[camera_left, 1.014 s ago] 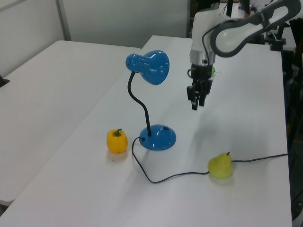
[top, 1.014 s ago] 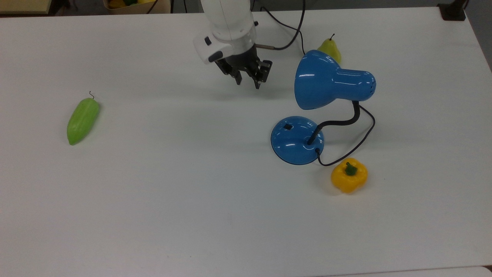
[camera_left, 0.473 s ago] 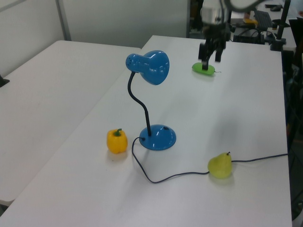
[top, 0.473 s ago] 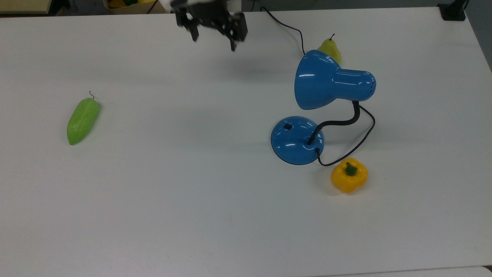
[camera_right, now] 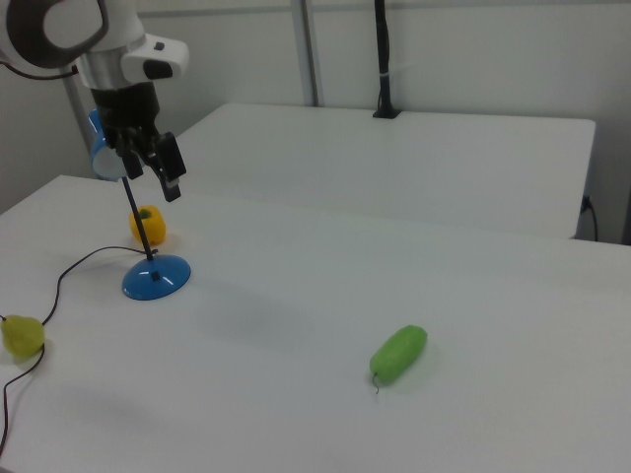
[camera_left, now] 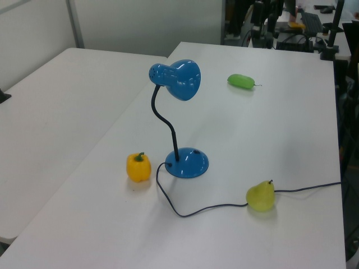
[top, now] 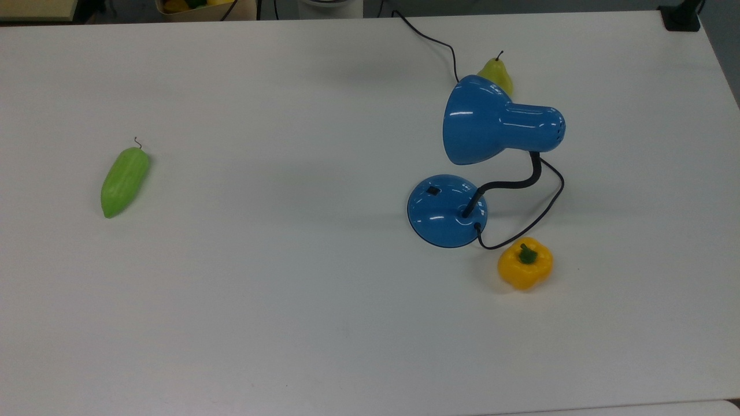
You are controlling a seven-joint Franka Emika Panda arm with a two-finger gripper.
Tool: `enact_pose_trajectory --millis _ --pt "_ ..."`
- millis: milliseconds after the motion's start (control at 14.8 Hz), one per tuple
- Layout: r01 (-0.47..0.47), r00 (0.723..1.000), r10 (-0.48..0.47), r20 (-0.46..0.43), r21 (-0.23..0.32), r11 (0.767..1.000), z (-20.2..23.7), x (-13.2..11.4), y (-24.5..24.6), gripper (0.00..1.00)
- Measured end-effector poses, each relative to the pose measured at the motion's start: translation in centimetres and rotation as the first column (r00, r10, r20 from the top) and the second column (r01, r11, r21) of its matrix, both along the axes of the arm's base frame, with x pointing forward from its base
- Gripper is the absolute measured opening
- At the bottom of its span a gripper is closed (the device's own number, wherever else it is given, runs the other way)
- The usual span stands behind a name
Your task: Turn off lamp
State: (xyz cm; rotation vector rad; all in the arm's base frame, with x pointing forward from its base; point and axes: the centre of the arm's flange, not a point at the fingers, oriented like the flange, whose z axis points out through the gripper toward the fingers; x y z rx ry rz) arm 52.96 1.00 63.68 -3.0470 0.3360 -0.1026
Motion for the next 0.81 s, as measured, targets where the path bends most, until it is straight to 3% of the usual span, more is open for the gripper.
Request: enact_pose_trajectory --millis 203,473,811 --pt "-0.100 0.995 0.100 0.004 -0.008 0.995 -0.1 0.1 0.6 1.00" --pt "-0.242 0.969 0.243 0.040 -0.030 0.970 -1.3 1.7 1.0 1.00" --pt "-0.270 0.962 0.271 0.040 -0.035 0.962 -1.9 2.3 1.1 1.00"
